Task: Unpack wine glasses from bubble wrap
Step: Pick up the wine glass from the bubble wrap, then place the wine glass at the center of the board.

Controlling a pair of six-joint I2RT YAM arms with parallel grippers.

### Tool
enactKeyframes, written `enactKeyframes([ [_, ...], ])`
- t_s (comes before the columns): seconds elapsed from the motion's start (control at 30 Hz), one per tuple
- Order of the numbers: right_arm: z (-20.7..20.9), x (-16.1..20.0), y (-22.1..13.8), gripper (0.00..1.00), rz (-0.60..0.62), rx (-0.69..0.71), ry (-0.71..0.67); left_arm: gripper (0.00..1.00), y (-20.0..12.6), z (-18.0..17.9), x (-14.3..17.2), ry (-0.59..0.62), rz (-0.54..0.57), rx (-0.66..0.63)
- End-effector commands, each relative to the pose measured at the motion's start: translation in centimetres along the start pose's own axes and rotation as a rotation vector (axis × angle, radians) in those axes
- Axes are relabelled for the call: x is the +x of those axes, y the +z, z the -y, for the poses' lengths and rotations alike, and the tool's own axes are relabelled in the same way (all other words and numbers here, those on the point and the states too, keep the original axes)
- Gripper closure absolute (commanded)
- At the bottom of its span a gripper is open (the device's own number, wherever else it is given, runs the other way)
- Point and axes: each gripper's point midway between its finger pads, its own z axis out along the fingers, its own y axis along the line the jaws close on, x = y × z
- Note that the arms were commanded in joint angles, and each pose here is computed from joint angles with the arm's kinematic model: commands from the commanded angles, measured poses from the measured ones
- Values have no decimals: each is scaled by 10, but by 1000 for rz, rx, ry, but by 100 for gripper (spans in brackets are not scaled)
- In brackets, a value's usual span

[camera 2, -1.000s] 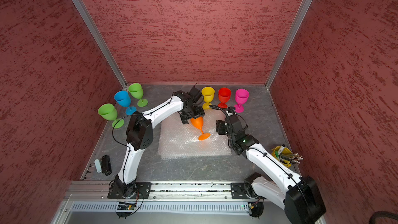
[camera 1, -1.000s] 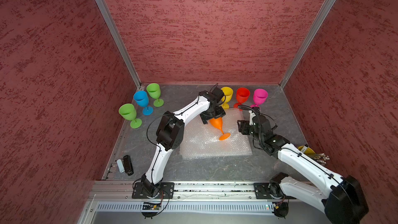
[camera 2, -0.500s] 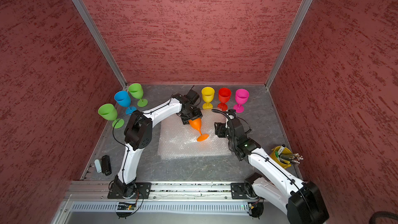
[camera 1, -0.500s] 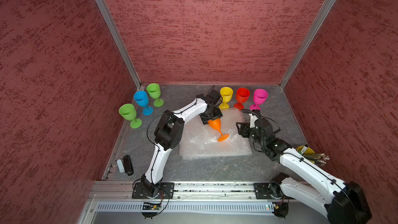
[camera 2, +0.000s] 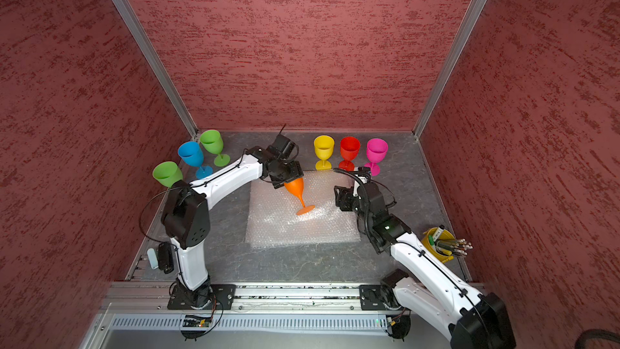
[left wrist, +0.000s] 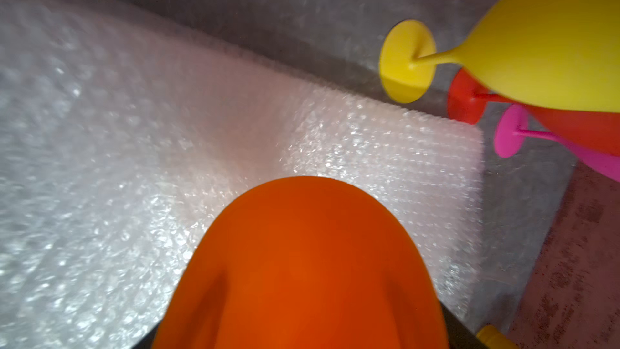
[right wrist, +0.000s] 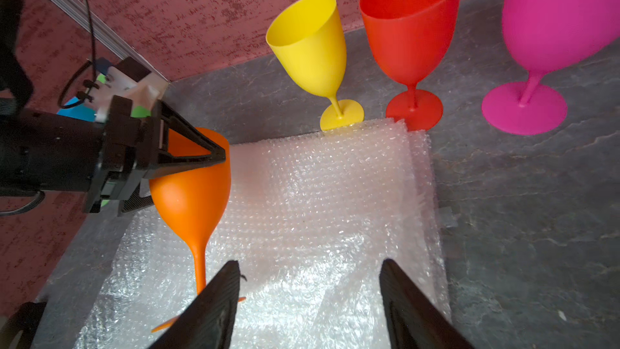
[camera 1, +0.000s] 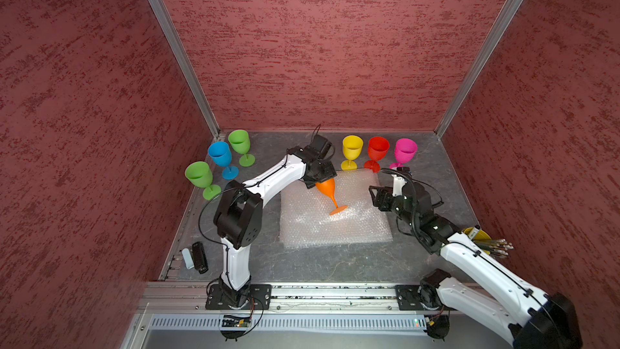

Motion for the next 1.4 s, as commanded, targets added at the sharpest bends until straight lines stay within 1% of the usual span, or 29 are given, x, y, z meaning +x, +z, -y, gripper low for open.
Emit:
enactKeyframes([
  [0.0,-14,-45,-21,32,162,-41,1,22,-44,33,-46,193,274,151],
  [0.07,-20,-57,-28,32,205,-61,0,23,-61,45,-59,325,407,212],
  [0.13,-22,-64,-33,32,229,-69,1,25,-71,50,-72,428,532,247],
  [0.23,-21,-67,-36,32,251,-63,6,28,-81,61,-86,530,675,304],
  [0.37,-17,-66,-37,32,258,-51,6,28,-96,80,-97,691,915,366],
  [0.43,-17,-64,-36,32,258,-54,6,28,-103,84,-107,719,1035,377],
  [0.53,-18,-59,-31,32,253,-73,16,29,-104,81,-120,721,1159,403],
  [0.63,-19,-56,-25,32,243,-82,21,28,-95,74,-130,731,1245,445],
  [0.7,-20,-56,-22,32,241,-86,20,28,-83,70,-137,740,1275,438],
  [0.83,-23,-56,-19,32,245,-102,17,26,-58,69,-146,772,1270,437],
  [0.9,-22,-53,-16,32,242,-103,19,26,-42,69,-149,775,1246,427],
  [1.07,-21,-49,-12,31,243,-111,26,25,-23,68,-159,769,1240,404],
  [1.17,-18,-47,-9,31,239,-97,18,26,-9,69,-161,782,1219,408],
  [1.37,-15,-54,-13,31,271,-68,-11,24,25,69,-160,823,1161,383],
])
